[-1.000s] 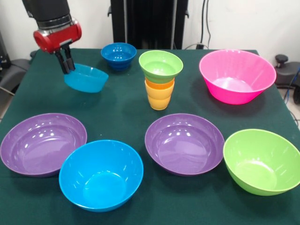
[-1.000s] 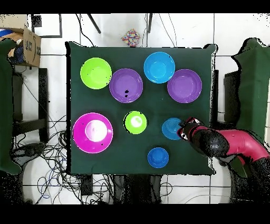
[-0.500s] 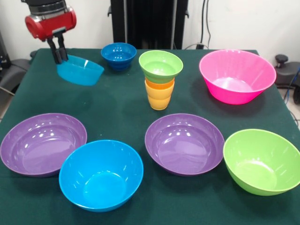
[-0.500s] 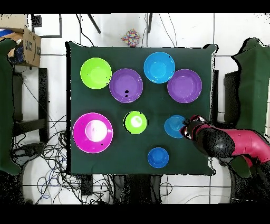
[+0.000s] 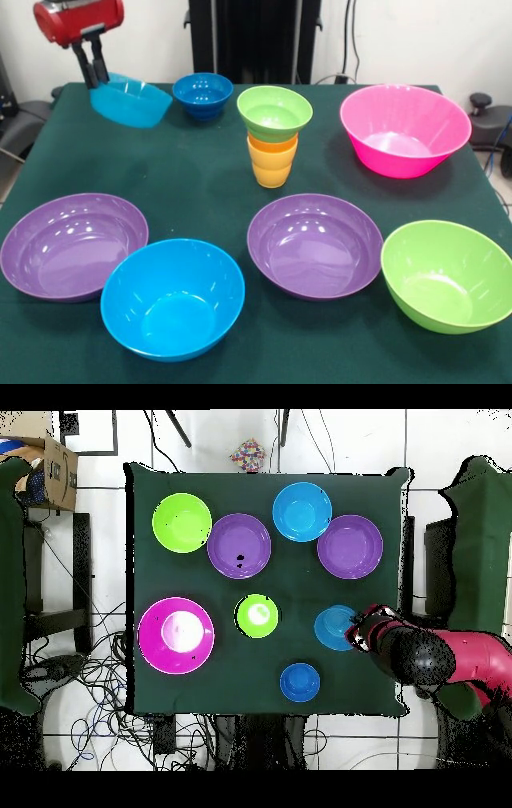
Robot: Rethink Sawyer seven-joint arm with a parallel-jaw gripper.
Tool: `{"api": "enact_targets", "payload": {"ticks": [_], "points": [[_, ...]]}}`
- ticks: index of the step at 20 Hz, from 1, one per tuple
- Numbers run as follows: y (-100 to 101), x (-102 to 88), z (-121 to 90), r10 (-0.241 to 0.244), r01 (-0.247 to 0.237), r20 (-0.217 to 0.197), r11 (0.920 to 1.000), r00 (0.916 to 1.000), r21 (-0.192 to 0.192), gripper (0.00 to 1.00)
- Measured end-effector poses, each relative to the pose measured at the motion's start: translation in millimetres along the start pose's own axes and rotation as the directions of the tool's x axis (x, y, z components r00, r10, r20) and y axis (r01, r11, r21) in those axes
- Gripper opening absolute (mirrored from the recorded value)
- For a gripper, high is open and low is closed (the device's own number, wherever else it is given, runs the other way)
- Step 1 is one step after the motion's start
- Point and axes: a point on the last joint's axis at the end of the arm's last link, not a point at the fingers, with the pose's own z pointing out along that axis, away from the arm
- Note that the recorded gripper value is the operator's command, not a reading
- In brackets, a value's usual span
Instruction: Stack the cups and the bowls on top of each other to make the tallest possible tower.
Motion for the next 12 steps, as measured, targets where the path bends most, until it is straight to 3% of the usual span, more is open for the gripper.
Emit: {"api": "enact_targets", "payload": {"ticks": [12], "points": [[12.3, -29.1, -28.7, 0.000, -0.006, -0.080, 0.9966, 0.9968, -0.082, 0.00]]}}
